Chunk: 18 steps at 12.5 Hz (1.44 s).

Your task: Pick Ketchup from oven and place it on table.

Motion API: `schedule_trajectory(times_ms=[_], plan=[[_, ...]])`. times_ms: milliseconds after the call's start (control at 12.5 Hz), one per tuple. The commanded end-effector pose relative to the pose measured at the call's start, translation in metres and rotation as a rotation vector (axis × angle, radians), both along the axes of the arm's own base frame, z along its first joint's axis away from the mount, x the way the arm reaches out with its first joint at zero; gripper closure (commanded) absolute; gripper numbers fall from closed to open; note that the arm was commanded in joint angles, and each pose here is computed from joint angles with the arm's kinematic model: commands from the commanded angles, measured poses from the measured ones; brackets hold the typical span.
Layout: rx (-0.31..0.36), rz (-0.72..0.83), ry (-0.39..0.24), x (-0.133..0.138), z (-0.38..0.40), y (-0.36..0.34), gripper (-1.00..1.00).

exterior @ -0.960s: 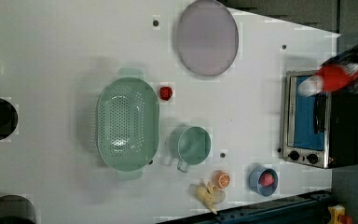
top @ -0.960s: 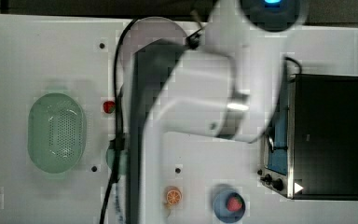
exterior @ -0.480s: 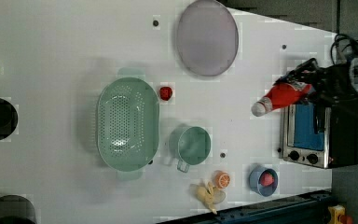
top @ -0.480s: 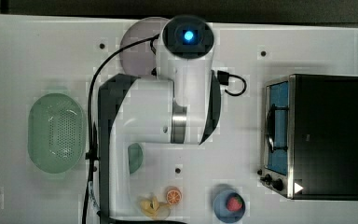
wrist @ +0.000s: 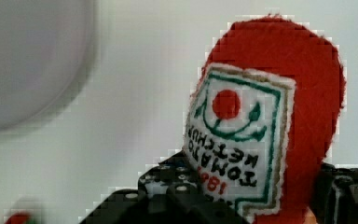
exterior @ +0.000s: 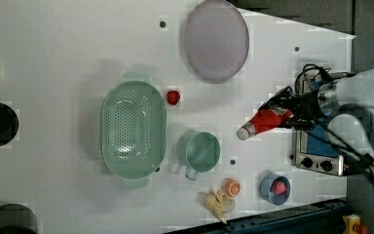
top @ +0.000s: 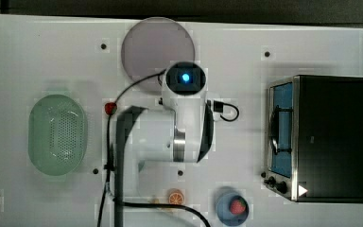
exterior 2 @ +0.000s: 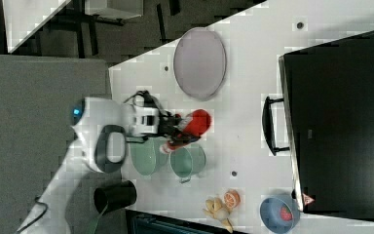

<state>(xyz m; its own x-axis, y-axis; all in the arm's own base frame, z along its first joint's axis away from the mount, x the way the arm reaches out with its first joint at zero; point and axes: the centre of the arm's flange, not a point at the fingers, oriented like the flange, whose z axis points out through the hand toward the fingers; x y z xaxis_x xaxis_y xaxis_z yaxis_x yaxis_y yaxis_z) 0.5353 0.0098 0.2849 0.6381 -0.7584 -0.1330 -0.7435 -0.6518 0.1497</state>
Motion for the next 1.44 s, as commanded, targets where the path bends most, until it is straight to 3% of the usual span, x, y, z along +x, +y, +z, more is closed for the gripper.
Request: schedule_trajectory(times_ms=[80, 320, 400, 560, 880, 1200, 1440], plan=[[-0.032, -0.039, -0.029, 0.003, -0.036, -0.025, -0.27], [-0.055, -0.044, -0.006, -0.001, -0.077, -0.029, -0.34], [-0.061, -0.044, 0.001, -0.002, -0.087, -0.03, -0.54], [-0.065, -0.04, -0.044, 0.002, -0.09, -0.029, -0.97], [-0.021, -0.059, -0.169, 0.021, 0.004, -0.022, -1.0], [0.049, -0.054, -0.198, 0.018, 0.154, -0.021, -1.0], [0.068, -0.033, -0.252, 0.009, 0.253, -0.021, -1.0]])
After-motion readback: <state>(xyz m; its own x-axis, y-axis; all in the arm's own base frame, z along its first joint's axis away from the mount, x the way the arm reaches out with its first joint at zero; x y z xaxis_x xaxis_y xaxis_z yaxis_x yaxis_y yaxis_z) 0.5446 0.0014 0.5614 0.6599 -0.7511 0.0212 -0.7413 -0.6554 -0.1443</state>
